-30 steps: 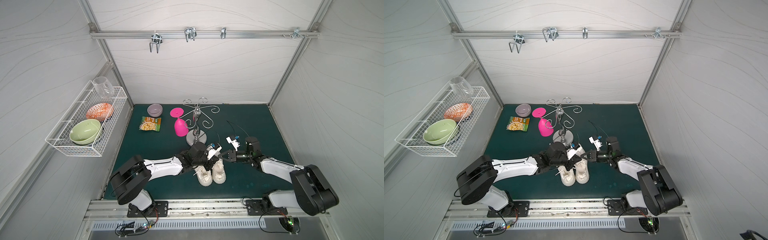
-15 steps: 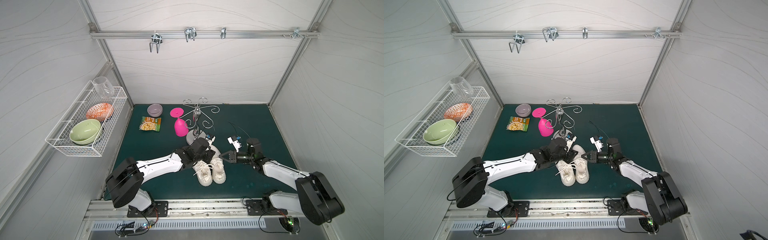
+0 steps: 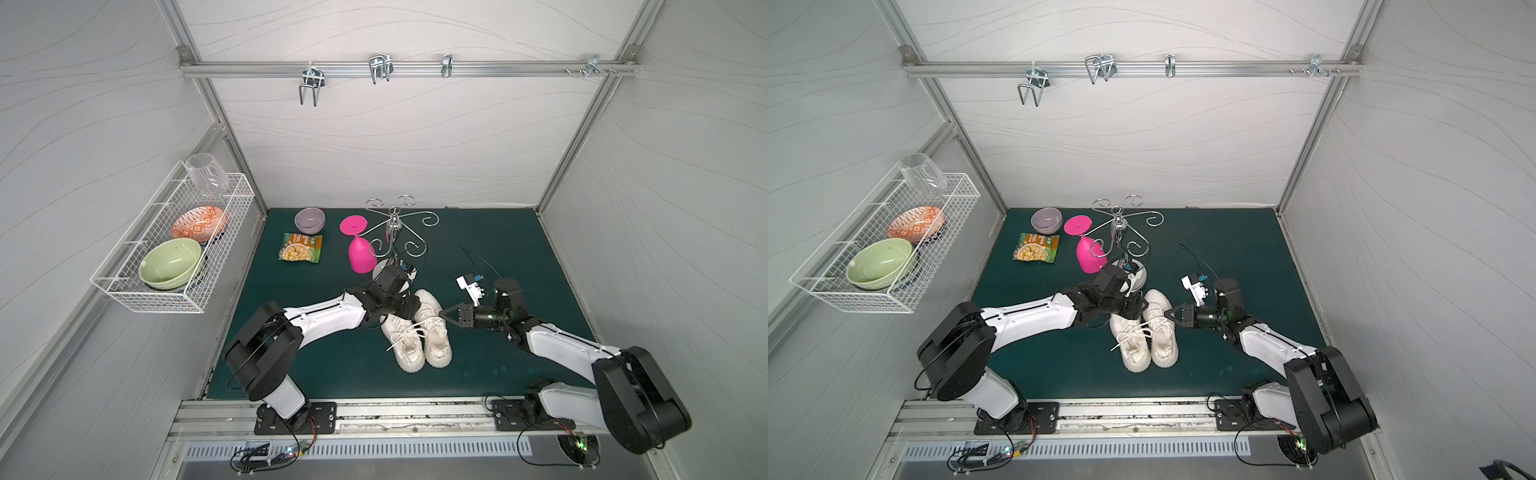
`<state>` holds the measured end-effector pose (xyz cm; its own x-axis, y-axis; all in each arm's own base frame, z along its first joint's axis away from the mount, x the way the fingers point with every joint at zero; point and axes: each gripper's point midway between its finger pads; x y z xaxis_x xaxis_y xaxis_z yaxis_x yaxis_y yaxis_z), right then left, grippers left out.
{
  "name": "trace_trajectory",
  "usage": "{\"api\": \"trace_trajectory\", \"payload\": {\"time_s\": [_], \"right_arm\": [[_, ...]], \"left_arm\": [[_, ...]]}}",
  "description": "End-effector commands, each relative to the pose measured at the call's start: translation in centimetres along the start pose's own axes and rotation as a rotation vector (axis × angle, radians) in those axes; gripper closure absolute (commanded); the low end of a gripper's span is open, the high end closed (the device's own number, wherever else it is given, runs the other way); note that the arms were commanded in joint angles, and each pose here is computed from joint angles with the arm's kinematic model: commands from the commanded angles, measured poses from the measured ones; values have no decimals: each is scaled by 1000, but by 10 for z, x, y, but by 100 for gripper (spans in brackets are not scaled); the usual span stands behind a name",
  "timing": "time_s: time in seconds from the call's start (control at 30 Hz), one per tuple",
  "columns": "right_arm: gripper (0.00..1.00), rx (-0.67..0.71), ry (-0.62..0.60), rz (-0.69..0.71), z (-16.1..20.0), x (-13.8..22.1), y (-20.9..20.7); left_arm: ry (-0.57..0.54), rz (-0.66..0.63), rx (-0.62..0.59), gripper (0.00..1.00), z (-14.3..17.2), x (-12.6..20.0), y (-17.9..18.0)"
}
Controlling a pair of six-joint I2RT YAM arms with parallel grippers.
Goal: Tie the shoes
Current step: Wrap the shoelace around the shoelace.
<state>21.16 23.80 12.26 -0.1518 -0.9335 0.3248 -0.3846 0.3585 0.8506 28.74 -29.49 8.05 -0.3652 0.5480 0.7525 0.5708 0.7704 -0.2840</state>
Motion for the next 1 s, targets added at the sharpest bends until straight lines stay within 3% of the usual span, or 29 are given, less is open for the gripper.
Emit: {"api": "trace_trajectory", "payload": {"time_s": [0.0, 0.27, 0.43, 0.53, 0.7, 0.83, 0.97], "right_arm": [[100, 9, 3, -2, 5, 1, 1], [100, -2, -4, 3, 5, 0, -2], [100, -3, 0, -3, 6, 0, -1], [100, -2, -2, -3, 6, 0, -1], [100, 1, -9, 5, 6, 1, -2], [100, 7, -12, 16, 5, 2, -3], [100, 17, -12, 52, 2, 3, -5]], "left_arm": [[8, 168, -136, 38, -9, -2, -22], [17, 178, -207, 48, -13, -24, -22], [11, 96, -215, 57, -16, -30, -7], [23, 74, -216, 79, -14, -29, -3], [9, 33, -214, 100, -17, -7, -1], [12, 48, -174, 100, -24, 11, -8], [96, 66, -1, 100, -22, 29, -18]]}}
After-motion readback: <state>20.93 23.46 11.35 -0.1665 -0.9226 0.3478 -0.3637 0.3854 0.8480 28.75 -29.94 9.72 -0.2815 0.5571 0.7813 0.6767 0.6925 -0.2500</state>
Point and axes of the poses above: each gripper's point midway between its finger pads, its own x axis back along the fingers, its own y axis along the line the jaws close on, z = x × y, and after that the axes turned 4 degrees about -x, right-handed
